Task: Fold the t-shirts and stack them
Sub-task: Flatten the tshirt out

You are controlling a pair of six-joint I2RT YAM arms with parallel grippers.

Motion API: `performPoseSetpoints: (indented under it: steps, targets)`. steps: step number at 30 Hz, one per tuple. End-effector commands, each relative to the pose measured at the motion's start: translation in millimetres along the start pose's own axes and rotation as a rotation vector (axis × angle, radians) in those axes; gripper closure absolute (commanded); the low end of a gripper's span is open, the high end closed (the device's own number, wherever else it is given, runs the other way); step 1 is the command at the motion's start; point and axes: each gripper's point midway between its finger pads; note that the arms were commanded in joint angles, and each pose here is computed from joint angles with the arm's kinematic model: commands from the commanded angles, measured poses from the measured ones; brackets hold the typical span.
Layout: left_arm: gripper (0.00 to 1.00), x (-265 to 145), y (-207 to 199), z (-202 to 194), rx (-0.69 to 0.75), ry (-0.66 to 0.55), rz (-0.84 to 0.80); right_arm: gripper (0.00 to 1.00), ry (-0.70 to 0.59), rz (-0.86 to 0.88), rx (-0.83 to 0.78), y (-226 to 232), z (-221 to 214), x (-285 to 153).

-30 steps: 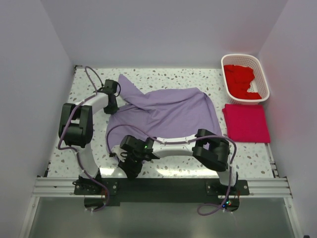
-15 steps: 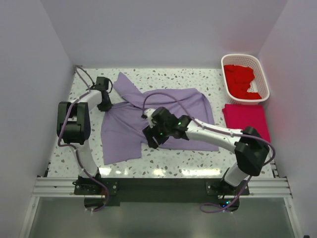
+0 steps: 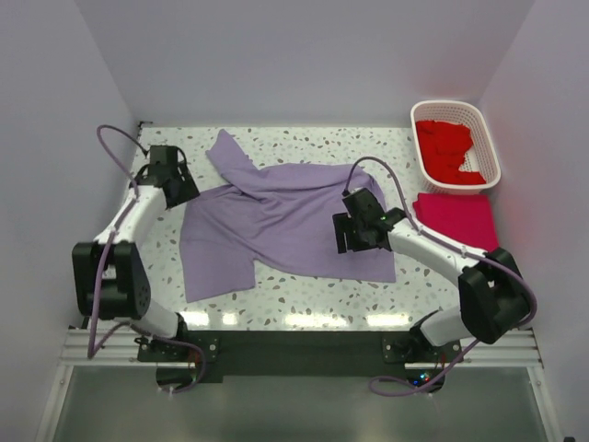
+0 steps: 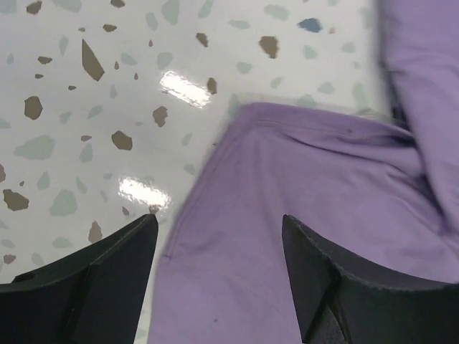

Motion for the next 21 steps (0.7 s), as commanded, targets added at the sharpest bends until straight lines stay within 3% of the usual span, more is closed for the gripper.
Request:
performPoseSetpoints:
  steps: [1,11,21]
  targets:
    - [0.25,-39,-23,-10,0.025,-0.079,-0.113,0.30,-0.022,-0.030,0.064,-14,-2,2]
    - [0.36,5,-51,-111,0.087,0.213,-0.179,0.31,-0.029,-0.097,0.177,-51,-2,13]
    - [0.42,-3,-14,-186,-0.095,0.380,-0.114,0.27,0.111,-0.112,0.426,-86,-44,10]
Point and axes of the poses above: each gripper's point midway between its finger pads, its own x axis out along the fingers, its own y axis along the line the jaws close on, z = x × y, and after that the axes turned 12 degrees about x, right-handed
